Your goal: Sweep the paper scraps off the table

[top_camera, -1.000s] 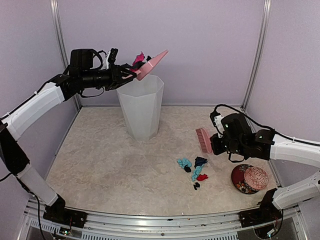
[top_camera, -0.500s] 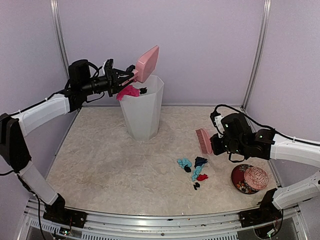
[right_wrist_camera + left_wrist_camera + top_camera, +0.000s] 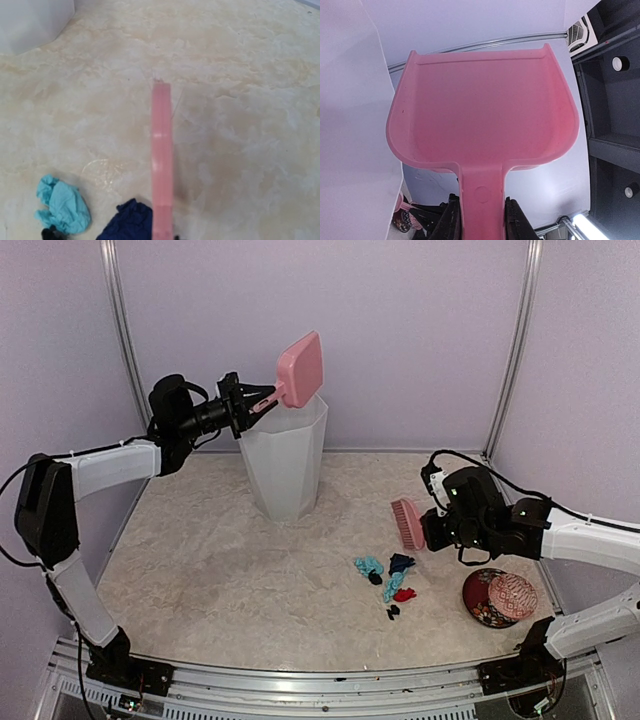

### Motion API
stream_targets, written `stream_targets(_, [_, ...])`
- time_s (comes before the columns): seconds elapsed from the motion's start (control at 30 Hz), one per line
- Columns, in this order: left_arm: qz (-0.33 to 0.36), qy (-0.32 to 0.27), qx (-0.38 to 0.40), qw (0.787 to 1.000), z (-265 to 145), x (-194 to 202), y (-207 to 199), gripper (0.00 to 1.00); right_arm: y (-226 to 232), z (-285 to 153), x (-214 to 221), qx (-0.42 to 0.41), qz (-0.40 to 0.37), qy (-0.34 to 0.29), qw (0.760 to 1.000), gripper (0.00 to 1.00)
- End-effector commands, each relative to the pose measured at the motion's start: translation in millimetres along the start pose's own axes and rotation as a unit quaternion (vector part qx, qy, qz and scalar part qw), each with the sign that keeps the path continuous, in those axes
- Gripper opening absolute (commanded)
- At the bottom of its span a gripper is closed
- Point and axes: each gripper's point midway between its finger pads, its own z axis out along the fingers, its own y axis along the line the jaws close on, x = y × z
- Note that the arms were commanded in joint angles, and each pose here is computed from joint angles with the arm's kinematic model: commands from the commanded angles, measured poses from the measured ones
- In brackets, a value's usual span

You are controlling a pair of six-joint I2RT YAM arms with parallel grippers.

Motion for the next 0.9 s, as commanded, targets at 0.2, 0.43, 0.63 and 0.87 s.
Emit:
stream_targets(0.2, [0.016,-0.001,0.082,0.997,0.1,6.6,-47.2,0.0,-4.8,-13.8,-30.6,0.003,0.004,-0.038,0.999,0.0])
stream_targets(0.43, [0.07,-0.006,0.061,0.996,-8.9,14.0,-61.9,0.0,-3.2,-26.3,-43.9,-0.012,-0.003,-0.059,0.998,0.0])
stream_targets(0.63, [0.132,-0.007,0.045,0.99,-22.7,27.3,-73.9,0.0,20.1,-36.6,-59.6,-0.088,0.032,-0.092,0.991,0.0])
stream_targets(0.87, [0.246,0.007,-0.012,0.969,-39.8,54.1,-76.4,0.0,72.0,-31.9,-55.3,-0.234,0.088,-0.091,0.964,0.0])
